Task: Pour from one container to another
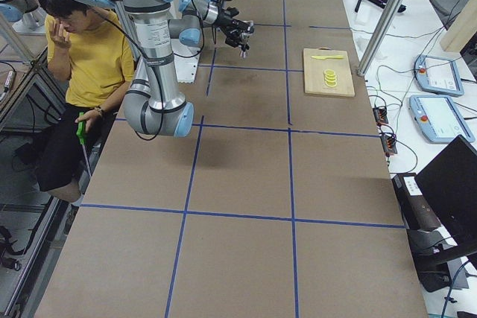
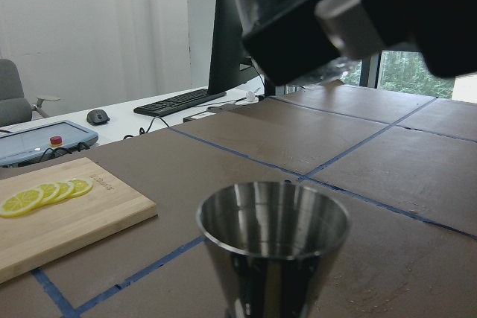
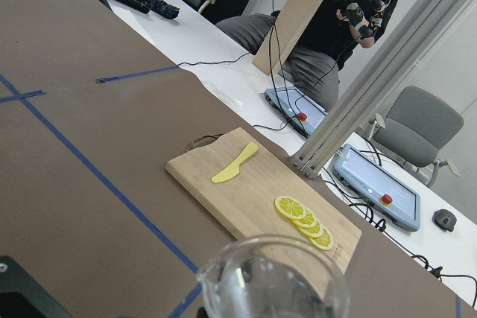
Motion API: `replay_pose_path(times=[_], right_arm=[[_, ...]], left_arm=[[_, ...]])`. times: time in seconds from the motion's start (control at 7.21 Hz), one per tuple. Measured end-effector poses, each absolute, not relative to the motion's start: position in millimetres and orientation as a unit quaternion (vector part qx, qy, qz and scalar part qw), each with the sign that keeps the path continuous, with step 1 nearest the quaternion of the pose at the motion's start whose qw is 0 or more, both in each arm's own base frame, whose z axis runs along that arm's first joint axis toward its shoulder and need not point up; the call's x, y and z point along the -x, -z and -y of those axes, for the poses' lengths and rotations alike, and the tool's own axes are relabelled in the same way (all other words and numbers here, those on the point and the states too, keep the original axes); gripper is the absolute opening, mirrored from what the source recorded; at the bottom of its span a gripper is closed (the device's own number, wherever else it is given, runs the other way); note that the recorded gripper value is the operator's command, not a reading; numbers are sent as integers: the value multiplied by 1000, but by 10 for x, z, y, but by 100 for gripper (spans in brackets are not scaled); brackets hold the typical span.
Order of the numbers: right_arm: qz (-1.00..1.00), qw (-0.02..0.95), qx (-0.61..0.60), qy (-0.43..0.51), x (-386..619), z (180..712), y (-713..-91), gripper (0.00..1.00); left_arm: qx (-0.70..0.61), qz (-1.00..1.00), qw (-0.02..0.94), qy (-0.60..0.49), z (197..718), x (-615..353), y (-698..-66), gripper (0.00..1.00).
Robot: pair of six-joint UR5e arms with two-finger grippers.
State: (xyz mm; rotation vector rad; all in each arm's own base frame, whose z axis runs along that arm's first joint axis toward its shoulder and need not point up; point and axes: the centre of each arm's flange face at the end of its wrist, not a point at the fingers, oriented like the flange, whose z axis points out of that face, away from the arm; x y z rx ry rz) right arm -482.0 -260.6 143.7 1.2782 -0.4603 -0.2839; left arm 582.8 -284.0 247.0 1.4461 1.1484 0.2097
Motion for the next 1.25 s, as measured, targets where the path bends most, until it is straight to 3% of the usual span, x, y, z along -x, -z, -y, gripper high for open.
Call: replay_pose_path(times=[1.25], right_arm=[[137, 766, -597, 194, 4806, 2682, -1496, 0]], left_arm=[[-625, -492, 600, -86, 2841, -5822, -2473, 0]])
